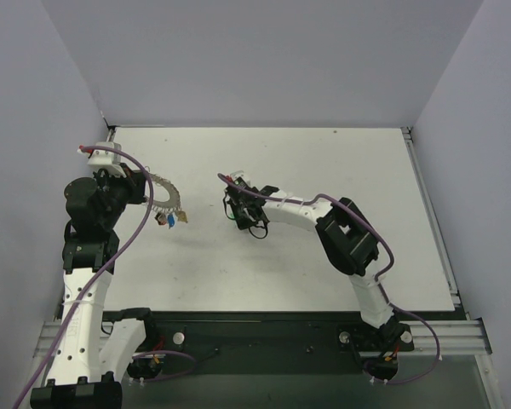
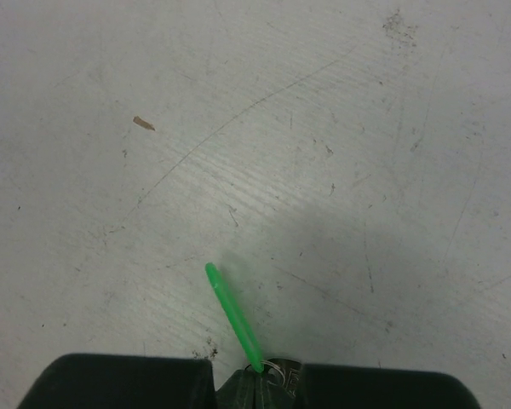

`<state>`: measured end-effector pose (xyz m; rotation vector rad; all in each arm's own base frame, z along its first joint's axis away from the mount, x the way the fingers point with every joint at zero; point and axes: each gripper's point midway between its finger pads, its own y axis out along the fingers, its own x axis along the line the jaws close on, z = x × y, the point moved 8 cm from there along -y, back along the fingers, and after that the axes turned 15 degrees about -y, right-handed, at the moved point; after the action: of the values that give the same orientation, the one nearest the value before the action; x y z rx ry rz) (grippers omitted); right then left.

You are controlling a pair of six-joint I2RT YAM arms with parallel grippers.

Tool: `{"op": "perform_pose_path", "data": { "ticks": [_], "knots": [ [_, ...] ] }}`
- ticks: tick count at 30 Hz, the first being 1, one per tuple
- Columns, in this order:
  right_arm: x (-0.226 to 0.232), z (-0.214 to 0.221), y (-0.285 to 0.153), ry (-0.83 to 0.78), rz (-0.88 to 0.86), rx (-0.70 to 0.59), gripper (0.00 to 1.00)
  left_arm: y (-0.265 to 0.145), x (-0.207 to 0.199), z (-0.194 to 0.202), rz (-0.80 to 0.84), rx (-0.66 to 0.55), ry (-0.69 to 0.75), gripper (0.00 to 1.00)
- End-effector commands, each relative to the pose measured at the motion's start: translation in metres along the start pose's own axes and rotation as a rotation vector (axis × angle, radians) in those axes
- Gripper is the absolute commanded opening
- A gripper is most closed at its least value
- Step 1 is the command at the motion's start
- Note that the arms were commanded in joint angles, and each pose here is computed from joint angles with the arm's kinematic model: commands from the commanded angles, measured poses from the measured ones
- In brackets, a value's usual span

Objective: Put the keys on the keyring

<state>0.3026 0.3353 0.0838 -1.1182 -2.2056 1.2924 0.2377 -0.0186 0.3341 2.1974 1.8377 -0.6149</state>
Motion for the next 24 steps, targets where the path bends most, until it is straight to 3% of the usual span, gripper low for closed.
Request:
{"op": "perform_pose_path", "data": {
  "ticks": [1, 11, 17, 18, 19, 22, 24],
  "knots": [
    [-0.005, -0.001, -0.029, 0.013, -0.030, -0.020, 0.00, 0.001, -0.010, -0.018, 0.060, -0.092, 0.027, 0.00],
    [-0.010, -0.002, -0.065, 0.031, -0.311, -0.124, 0.00, 0.002, -0.010, -0.017, 0.070, -0.084, 0.026, 0.00],
    [-0.016, 0.001, -0.069, 0.033, -0.334, -0.143, 0.00, 0.003, -0.011, -0.016, 0.075, -0.081, 0.023, 0.00],
    [-0.016, 0.000, -0.067, 0.026, -0.303, -0.143, 0.04, 0.003, -0.010, -0.016, 0.075, -0.080, 0.021, 0.00],
    [-0.017, 0.001, -0.066, 0.020, -0.276, -0.130, 0.21, 0.003, -0.010, -0.016, 0.075, -0.080, 0.021, 0.00],
    [-0.011, 0.000, -0.061, -0.052, -0.145, -0.100, 0.50, 0.003, -0.010, -0.016, 0.076, -0.079, 0.020, 0.00],
    [-0.007, -0.002, -0.055, -0.096, -0.110, -0.089, 0.56, 0.003, -0.010, -0.017, 0.076, -0.081, 0.018, 0.00]
  ]
}}
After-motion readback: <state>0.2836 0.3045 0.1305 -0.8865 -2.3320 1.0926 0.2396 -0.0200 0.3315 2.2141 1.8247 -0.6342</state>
